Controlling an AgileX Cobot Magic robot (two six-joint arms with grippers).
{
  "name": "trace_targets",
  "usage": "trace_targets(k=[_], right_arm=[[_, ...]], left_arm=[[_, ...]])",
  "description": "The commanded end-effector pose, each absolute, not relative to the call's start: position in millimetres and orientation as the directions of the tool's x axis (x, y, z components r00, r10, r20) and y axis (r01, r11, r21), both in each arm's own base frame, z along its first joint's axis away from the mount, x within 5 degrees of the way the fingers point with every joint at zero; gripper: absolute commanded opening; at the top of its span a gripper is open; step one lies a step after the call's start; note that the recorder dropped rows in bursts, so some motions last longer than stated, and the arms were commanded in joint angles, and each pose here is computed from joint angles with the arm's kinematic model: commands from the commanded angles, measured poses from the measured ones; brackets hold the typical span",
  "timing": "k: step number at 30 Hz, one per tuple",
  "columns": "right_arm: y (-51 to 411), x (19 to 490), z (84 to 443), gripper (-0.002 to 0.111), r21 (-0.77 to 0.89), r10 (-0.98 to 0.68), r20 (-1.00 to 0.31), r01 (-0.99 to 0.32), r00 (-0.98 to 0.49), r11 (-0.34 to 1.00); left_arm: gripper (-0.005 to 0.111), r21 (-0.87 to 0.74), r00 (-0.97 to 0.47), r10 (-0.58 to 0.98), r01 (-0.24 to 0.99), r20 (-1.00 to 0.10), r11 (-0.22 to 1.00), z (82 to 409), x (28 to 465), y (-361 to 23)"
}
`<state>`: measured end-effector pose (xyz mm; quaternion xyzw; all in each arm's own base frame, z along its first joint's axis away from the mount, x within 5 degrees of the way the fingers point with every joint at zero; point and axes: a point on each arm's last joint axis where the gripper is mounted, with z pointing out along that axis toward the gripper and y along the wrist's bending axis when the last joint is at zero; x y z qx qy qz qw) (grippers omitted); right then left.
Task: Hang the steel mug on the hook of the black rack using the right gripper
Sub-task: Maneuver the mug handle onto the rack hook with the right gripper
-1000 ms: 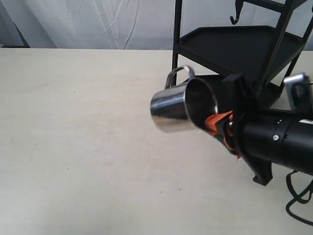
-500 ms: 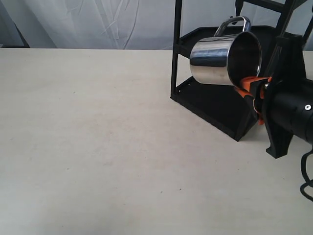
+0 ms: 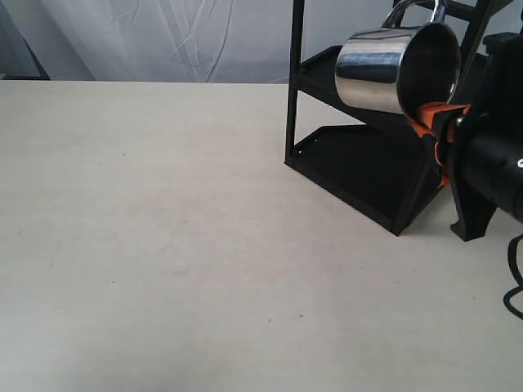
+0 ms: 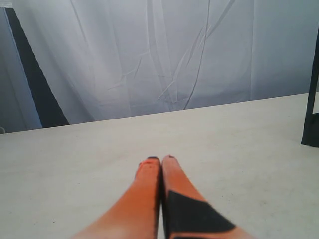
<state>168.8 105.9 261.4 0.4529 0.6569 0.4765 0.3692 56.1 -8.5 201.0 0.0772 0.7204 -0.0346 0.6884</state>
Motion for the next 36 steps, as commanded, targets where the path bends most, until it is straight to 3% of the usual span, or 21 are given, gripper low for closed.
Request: trace_targets(k=[1,8,12,15,22,29,36], right_arm=[[113.6,173.5,251.8,-0.001,0.941,0.929,-0.093,0.273,-0.358,0.2],[115.9,177.9,242.6,-0.001,0.927,0.935,-0.097,0.312,-0.341,0.21],[122.1,172.7,260.0,-0.001,0.942,0.873,-0.18,0.176,-0.453,0.285],[117.1,175.9,270.3,-0.001,0.96,0.907,-0.17,0.142,-0.385,0.241],[111.8,188.6,246.1,-0.001,0.919,0.929,-0.116,0.316,-0.352,0.235],[105.8,189.0,239.9,-0.001,0.897,0.911,-0.212,0.299,-0.353,0.325],[104.4,183.7,228.9,-0.001,0.876,0.894,-0.228,0.319,-0.387,0.361]], left_arm=[[0.002,0.055,-0.031,0.06,0.163,-0.998,0.985,201.6,55.7,-8.8],[0.002,0.055,-0.031,0.06,0.163,-0.998,0.985,201.6,55.7,-8.8],[0.002,0.055,-0.031,0.06,0.163,-0.998,0.985,201.6,55.7,-8.8],[0.002,0.055,-0.031,0.06,0.163,-0.998,0.985,201.6,55.7,-8.8],[0.002,0.055,-0.031,0.06,0.163,-0.998,0.985,201.6,55.7,-8.8],[0.002,0.055,-0.031,0.06,0.163,-0.998,0.985,201.6,55.7,-8.8],[0.002,0.055,-0.031,0.06,0.163,-0.998,0.985,201.6,55.7,-8.8]])
